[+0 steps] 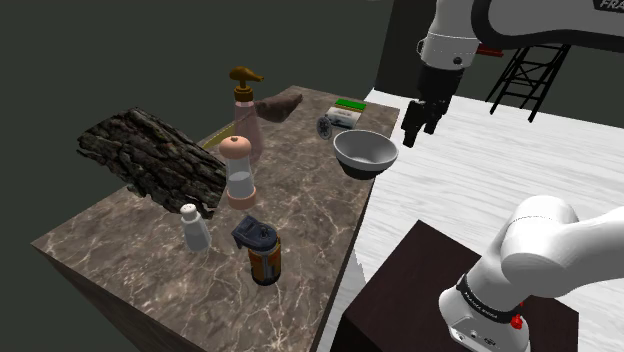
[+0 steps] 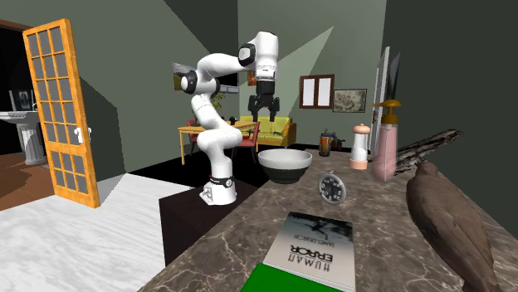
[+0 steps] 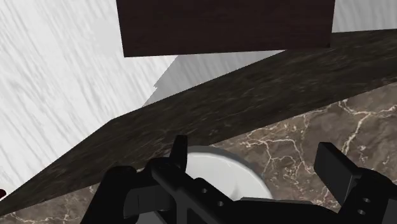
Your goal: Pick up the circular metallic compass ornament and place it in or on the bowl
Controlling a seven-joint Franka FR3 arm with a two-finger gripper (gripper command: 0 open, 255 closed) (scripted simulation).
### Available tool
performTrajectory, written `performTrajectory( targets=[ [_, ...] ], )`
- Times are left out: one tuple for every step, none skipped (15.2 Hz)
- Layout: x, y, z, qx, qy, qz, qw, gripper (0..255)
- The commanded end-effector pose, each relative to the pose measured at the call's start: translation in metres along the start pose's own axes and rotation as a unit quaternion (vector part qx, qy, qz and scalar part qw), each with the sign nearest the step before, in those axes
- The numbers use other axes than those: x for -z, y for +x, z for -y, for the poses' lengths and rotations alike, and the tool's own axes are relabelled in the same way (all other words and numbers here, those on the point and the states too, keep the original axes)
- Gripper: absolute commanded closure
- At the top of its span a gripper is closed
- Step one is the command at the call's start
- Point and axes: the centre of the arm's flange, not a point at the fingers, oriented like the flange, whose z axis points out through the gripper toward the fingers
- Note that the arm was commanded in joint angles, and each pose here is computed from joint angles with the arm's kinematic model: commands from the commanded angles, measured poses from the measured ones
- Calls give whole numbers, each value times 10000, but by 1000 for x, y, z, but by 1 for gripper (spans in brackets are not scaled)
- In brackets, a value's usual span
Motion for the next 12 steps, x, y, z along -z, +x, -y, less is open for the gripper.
performTrajectory(
  targets=[
    [0, 0, 0, 0, 0, 0, 10000, 0],
    [-3, 13, -2, -21, 5, -1, 10000, 0],
    [-6, 25, -4, -42, 9, -3, 10000, 0],
    [-9, 38, -6, -63, 14, -4, 10000, 0],
    [-12, 51, -9, -84, 19, -6, 10000, 0],
    [-15, 63, -11, -104, 23, -7, 9999, 0],
    [-18, 76, -13, -125, 28, -8, 9999, 0],
    [-21, 88, -16, -146, 33, -10, 9999, 0],
    [-24, 101, -18, -167, 37, -11, 9999, 0],
    [-27, 114, -21, -188, 42, -13, 9998, 0],
    [-30, 126, -23, -209, 47, -14, 9998, 0],
    [-34, 139, -26, -230, 51, -15, 9997, 0]
  ],
)
